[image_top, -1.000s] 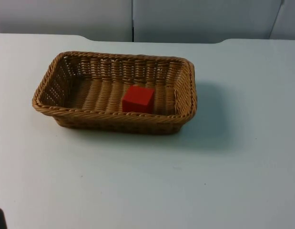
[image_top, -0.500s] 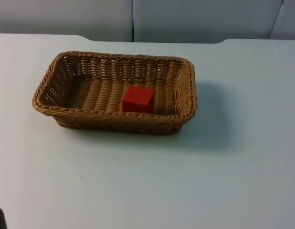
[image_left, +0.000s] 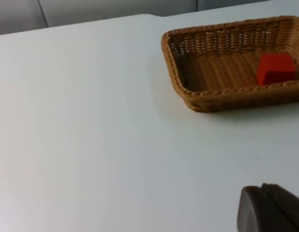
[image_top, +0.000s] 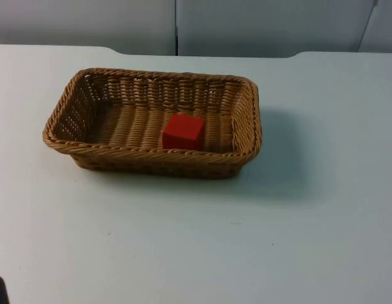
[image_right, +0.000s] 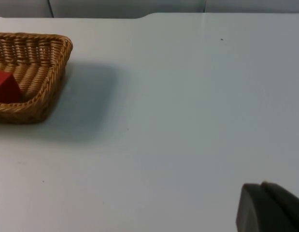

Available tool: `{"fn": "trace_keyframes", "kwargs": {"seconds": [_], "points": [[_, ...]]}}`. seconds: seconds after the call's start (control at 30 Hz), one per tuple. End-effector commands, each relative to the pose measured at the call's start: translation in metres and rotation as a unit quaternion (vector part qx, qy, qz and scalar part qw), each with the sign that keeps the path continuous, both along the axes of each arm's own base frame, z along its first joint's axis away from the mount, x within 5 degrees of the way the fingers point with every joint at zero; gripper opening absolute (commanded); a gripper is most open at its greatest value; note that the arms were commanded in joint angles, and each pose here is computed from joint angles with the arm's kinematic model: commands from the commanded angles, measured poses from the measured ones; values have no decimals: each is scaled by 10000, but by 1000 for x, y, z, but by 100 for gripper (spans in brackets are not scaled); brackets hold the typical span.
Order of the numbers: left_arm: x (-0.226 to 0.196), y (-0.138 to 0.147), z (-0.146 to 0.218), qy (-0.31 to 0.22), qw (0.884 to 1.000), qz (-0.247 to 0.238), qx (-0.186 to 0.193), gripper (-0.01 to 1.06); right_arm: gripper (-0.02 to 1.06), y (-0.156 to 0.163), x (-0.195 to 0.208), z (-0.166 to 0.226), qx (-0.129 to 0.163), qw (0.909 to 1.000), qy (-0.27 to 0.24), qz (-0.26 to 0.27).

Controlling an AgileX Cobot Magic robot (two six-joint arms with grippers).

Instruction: Pick up the basket with the left hand and place the cube into the basket with the right hand.

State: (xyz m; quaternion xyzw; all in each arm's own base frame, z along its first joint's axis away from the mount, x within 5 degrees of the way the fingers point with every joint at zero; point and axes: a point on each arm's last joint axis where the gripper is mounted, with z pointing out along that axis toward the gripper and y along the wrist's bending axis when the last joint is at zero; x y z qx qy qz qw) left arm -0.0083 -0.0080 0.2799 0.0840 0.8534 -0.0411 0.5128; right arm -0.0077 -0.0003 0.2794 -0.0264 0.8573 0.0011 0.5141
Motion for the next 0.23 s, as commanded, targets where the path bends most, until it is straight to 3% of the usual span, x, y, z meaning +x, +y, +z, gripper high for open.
{"fn": "trace_keyframes", "kwargs": {"seconds": [0.0,0.2], "points": [[1,3,0,-52,9997,203,-121,0,0,0,1,-1,14,10000,-49,-18],[1,3,0,-51,9997,214,-124,0,0,3,1,-1,176,9998,-44,79]]}}
